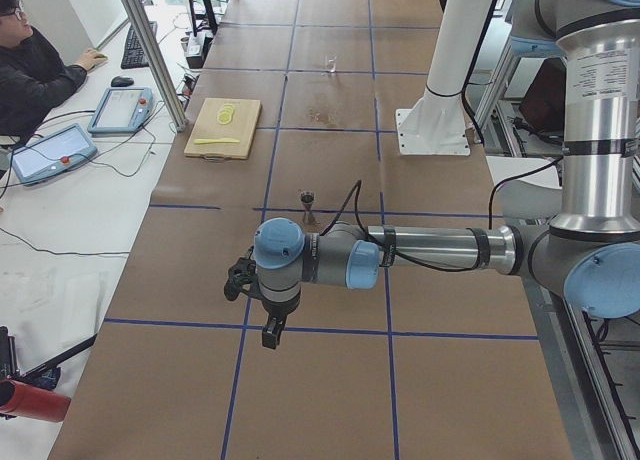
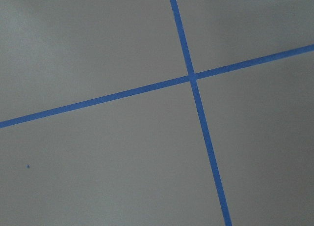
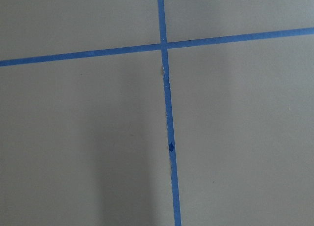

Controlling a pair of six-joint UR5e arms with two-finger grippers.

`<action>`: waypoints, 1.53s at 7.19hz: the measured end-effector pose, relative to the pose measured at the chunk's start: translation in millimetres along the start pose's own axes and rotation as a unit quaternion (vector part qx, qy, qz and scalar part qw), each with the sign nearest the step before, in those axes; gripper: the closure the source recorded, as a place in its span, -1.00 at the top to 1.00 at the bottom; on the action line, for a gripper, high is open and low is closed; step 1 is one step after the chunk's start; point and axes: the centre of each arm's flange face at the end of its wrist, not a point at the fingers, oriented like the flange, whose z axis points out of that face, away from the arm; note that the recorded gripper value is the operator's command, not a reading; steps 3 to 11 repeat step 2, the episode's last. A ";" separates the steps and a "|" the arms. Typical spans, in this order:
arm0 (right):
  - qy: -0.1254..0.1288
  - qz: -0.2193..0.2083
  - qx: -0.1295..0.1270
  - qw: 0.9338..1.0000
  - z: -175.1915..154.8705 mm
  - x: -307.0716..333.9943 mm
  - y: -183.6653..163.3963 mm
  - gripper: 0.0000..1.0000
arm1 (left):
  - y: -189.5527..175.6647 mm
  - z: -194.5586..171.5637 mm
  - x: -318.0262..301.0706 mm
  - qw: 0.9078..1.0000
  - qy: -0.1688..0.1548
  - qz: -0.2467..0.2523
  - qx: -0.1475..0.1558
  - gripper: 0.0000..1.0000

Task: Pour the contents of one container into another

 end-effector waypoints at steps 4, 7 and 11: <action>-0.001 0.000 0.000 1.000 0.3 0.3 0.4 1.00 | 0.1 0.7 -0.6 1.000 0.000 0.000 0.000 1.00; -0.001 0.000 0.000 1.000 0.3 0.3 0.4 1.00 | 0.1 0.7 -0.6 1.000 0.000 0.000 0.000 1.00; -0.001 0.000 0.000 1.000 0.3 0.3 0.4 1.00 | 0.1 0.7 -0.6 1.000 0.000 0.000 0.000 1.00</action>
